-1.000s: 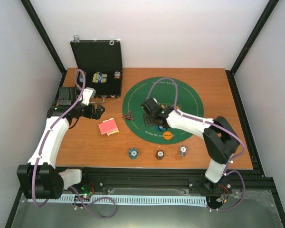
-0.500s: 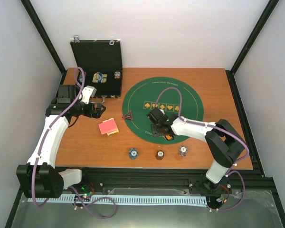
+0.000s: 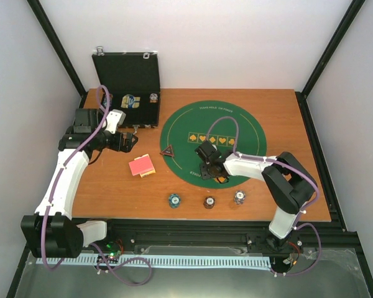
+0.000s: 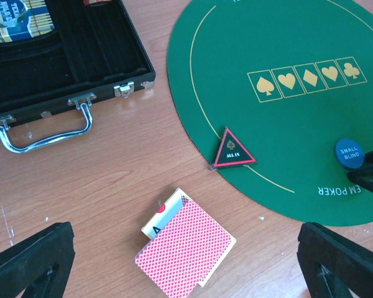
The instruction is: Distribute texas hold em gaming equipment
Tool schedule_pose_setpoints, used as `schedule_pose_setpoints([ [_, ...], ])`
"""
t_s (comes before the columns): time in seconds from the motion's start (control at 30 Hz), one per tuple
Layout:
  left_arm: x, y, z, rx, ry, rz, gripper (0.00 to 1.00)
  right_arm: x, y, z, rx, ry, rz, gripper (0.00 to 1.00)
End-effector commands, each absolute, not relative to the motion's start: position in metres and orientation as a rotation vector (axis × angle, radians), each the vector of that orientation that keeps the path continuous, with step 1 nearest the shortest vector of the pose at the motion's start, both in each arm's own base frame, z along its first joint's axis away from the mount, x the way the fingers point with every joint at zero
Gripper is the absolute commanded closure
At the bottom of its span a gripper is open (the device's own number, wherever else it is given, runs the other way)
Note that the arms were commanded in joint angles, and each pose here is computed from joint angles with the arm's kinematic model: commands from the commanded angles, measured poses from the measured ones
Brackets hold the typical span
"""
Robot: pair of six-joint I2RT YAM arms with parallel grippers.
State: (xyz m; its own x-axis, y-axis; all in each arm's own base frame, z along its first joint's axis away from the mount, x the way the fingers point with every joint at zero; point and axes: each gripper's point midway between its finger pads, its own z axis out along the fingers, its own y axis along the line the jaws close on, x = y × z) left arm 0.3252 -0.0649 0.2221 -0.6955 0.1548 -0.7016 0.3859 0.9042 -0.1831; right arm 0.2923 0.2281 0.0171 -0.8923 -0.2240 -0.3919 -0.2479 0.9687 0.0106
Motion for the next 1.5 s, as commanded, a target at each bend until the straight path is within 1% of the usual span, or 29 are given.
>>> schedule_pose_setpoints([
  [0.0,0.331,-0.065,0.237,0.369,2.312,-0.424,0.0,0.292,0.223,0.01,-0.325,2.731,0.089,0.52],
  [0.17,0.33,-0.064,0.236,0.367,2.313,-0.415,0.0,0.303,0.222,0.007,-0.314,2.727,0.081,0.63],
  [0.23,0.33,-0.063,0.236,0.366,2.313,-0.41,0.0,0.312,0.22,0.007,-0.3,2.725,0.073,0.65],
  [0.53,0.33,-0.063,0.241,0.361,2.311,-0.413,0.0,0.359,0.209,0.004,-0.239,2.703,0.015,0.65],
  [0.97,0.331,-0.062,0.235,0.363,2.339,-0.409,0.0,0.474,0.202,0.011,-0.122,2.677,-0.012,0.65],
  [1.2,0.335,-0.064,0.237,0.368,2.328,-0.426,0.0,0.518,0.196,0.017,-0.111,2.678,0.001,0.66],
  [1.47,0.344,-0.065,0.231,0.354,2.343,-0.439,0.0,0.559,0.195,0.008,-0.096,2.691,0.044,0.66],
])
